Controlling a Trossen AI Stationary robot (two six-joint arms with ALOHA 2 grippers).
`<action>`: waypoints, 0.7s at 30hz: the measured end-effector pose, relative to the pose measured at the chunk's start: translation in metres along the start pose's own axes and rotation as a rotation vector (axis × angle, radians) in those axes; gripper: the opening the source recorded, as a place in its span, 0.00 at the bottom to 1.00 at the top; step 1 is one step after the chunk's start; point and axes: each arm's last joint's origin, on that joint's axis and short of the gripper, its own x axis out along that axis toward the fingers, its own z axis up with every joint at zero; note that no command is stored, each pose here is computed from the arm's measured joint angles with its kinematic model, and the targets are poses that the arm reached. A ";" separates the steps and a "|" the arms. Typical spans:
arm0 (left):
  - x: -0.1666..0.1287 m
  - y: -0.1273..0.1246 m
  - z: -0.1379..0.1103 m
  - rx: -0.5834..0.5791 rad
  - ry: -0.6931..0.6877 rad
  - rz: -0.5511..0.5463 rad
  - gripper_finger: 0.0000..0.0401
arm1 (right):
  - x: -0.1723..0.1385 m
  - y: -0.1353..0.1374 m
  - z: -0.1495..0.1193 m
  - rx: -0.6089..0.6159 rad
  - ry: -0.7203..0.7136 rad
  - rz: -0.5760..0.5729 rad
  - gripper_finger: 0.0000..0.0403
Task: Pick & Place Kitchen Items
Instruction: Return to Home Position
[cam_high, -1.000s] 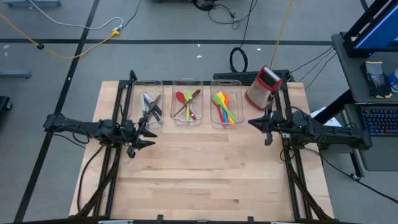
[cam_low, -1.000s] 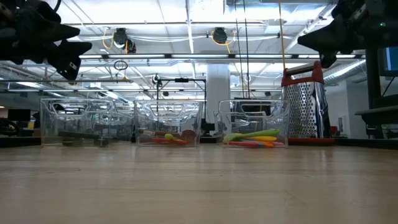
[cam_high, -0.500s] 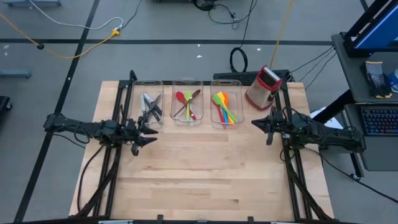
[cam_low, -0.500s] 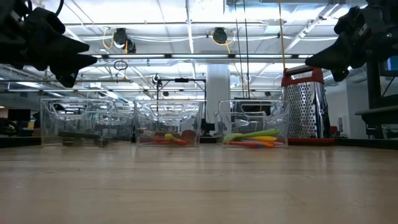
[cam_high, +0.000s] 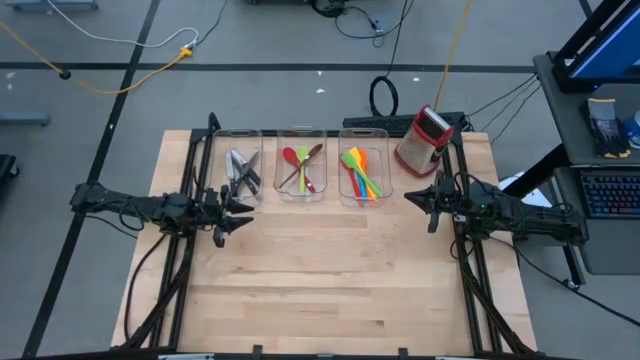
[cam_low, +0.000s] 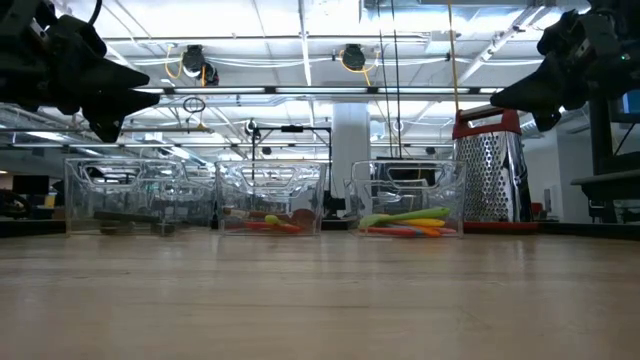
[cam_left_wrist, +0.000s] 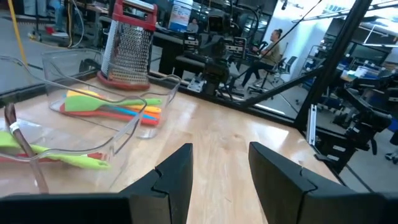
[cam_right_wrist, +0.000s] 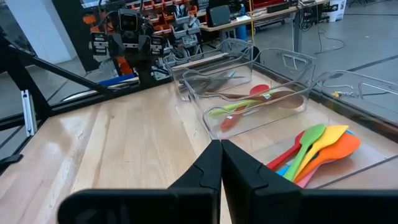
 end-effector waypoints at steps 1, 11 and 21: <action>0.000 0.000 0.000 -0.002 0.000 0.000 0.40 | 0.000 0.000 0.000 0.000 0.000 0.000 0.00; 0.000 0.000 0.000 0.007 0.000 -0.001 0.40 | 0.000 0.000 0.000 0.000 0.000 0.000 0.00; 0.000 0.000 0.000 0.008 -0.001 -0.001 0.40 | 0.000 0.000 0.000 0.000 0.000 0.000 0.00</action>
